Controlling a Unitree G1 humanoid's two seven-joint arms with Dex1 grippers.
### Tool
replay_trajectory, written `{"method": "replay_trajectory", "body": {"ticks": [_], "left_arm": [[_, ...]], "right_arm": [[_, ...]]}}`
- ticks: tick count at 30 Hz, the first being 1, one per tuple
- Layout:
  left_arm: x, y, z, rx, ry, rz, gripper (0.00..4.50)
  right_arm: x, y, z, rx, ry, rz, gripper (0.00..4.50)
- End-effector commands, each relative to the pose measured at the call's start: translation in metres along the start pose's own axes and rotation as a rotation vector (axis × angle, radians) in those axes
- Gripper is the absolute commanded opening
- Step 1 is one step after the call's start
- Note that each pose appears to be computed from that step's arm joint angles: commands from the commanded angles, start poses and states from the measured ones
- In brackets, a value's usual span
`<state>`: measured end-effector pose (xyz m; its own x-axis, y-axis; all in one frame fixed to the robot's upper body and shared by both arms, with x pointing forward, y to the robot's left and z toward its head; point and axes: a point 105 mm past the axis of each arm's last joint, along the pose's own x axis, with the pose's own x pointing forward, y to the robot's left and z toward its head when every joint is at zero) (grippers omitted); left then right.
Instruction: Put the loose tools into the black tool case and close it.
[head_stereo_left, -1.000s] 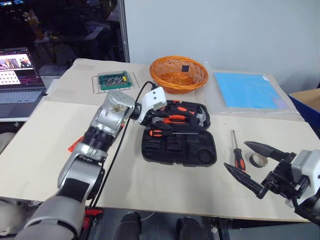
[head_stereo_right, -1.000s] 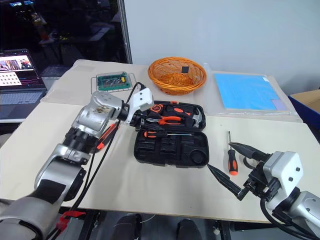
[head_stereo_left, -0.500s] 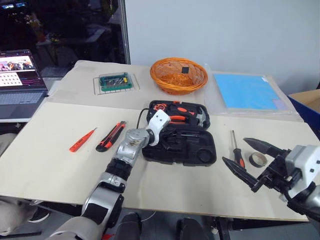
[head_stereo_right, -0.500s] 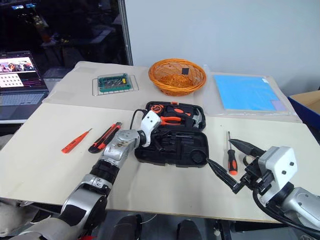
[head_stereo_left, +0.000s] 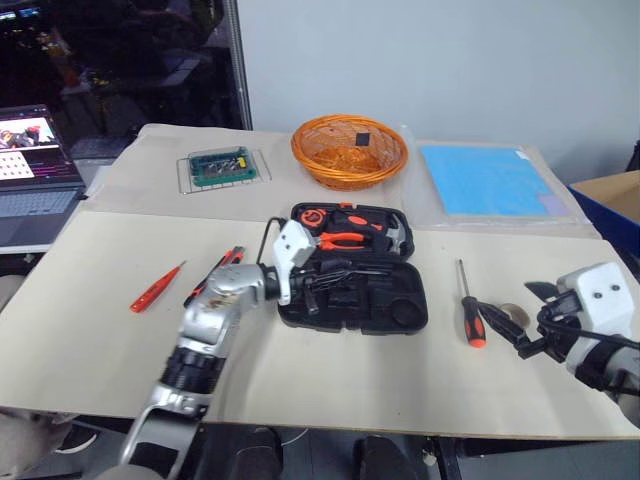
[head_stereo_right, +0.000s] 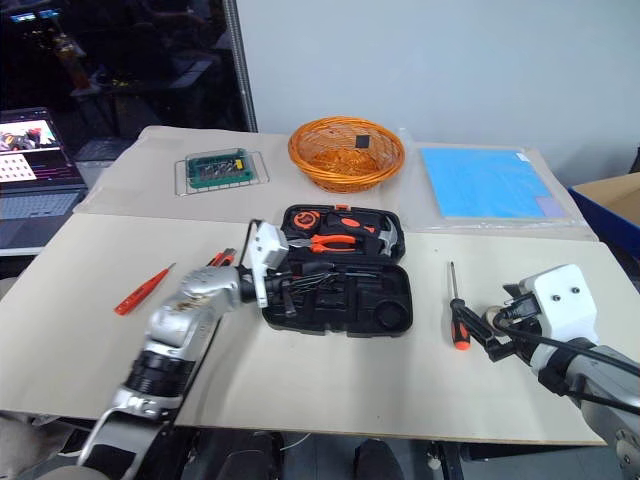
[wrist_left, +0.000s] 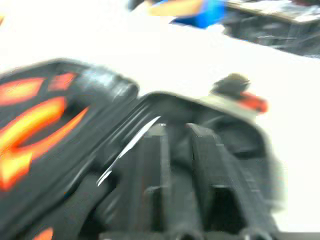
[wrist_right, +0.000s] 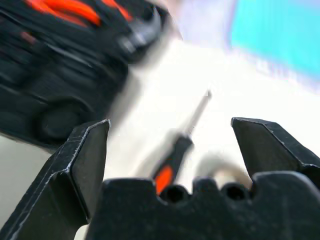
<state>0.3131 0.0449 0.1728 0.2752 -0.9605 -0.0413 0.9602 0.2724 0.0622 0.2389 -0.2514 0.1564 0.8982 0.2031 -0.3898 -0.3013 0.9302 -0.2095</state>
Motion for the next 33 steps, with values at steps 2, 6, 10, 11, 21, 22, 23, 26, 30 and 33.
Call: {"method": "replay_trajectory", "body": {"ticks": [2,6,10,11,21,22,23,26,30,33], "left_arm": [[-0.015,-0.036,0.018,0.029,0.054,-0.198,2.88],[-0.020,-0.043,0.018,0.034,0.114,-0.209,4.35],[-0.018,-0.047,0.019,0.039,0.110,-0.197,4.35],[-0.019,-0.046,0.019,0.038,0.108,-0.182,4.35],[-0.037,-0.045,0.016,0.047,0.101,-0.101,4.40],[-0.040,-0.044,0.016,0.044,0.098,-0.083,4.40],[-0.043,-0.043,0.017,0.034,0.093,-0.064,4.40],[-0.053,-0.036,0.021,0.026,0.061,0.015,4.40],[-0.071,-0.030,0.022,0.065,-0.027,0.140,4.40],[-0.089,-0.038,0.012,-0.001,0.007,0.126,4.40]], "right_arm": [[0.025,-0.009,-0.020,0.063,0.183,-0.001,4.50],[0.047,-0.014,-0.021,0.113,0.240,0.015,4.50],[0.058,-0.024,-0.030,0.113,0.306,-0.004,4.50],[0.061,-0.027,-0.034,0.113,0.322,-0.009,4.50],[0.071,-0.041,-0.031,0.035,0.315,-0.025,1.95],[0.070,-0.042,-0.026,0.021,0.300,-0.019,1.67],[0.067,-0.042,-0.018,0.000,0.273,-0.011,1.30],[0.062,-0.037,0.014,-0.078,0.157,0.038,0.65],[0.060,-0.015,0.062,-0.224,0.013,0.183,0.65],[0.067,0.009,0.084,-0.366,-0.060,0.312,0.65]]}}
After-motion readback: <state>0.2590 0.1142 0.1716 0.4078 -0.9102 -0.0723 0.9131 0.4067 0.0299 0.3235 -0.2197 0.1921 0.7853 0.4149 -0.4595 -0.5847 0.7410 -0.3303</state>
